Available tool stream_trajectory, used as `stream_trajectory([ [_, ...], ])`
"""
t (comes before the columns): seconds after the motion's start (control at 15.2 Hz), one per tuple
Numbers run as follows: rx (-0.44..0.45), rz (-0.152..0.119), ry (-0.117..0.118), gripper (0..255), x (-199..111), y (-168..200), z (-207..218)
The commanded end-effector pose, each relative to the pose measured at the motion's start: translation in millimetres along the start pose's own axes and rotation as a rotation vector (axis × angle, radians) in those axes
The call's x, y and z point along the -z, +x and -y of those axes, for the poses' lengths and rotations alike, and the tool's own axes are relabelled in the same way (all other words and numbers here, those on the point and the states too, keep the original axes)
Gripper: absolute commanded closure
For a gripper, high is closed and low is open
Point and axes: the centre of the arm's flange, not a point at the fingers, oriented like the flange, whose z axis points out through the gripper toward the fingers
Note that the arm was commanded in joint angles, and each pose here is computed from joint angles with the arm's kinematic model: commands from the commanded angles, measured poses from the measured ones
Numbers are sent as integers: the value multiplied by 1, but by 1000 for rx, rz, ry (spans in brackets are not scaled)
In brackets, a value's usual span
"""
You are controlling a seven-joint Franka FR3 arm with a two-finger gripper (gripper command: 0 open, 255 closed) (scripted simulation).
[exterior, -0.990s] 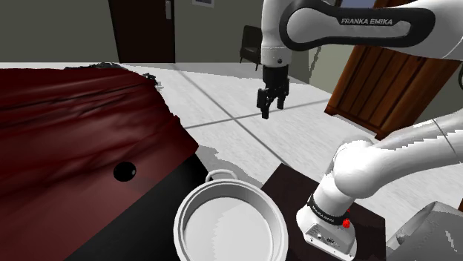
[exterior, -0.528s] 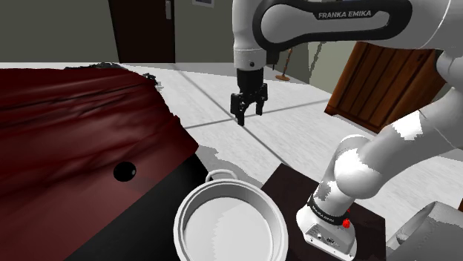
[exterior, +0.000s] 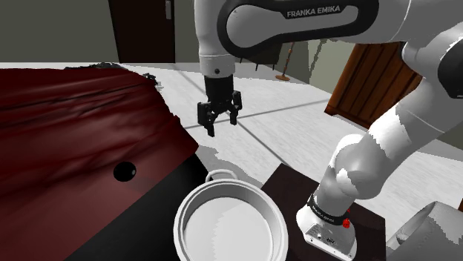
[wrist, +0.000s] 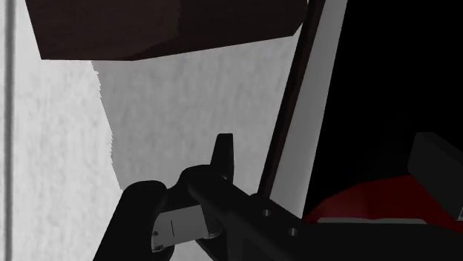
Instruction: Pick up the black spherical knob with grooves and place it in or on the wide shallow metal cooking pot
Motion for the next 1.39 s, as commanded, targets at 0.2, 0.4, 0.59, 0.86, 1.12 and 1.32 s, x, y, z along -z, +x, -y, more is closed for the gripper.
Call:
stream_trajectory([
  [0.2, 0, 5, 16, 0, 4, 23, 61],
  [0.4, 1, 8, 25, 0, 5, 35, 98],
  [0.59, 2, 11, 33, 0, 6, 47, 134],
  [0.86, 3, 15, 45, 0, 8, 63, 183],
  [1.12, 4, 19, 56, 0, 11, 79, 232],
  [1.32, 4, 20, 60, 0, 7, 84, 249],
])
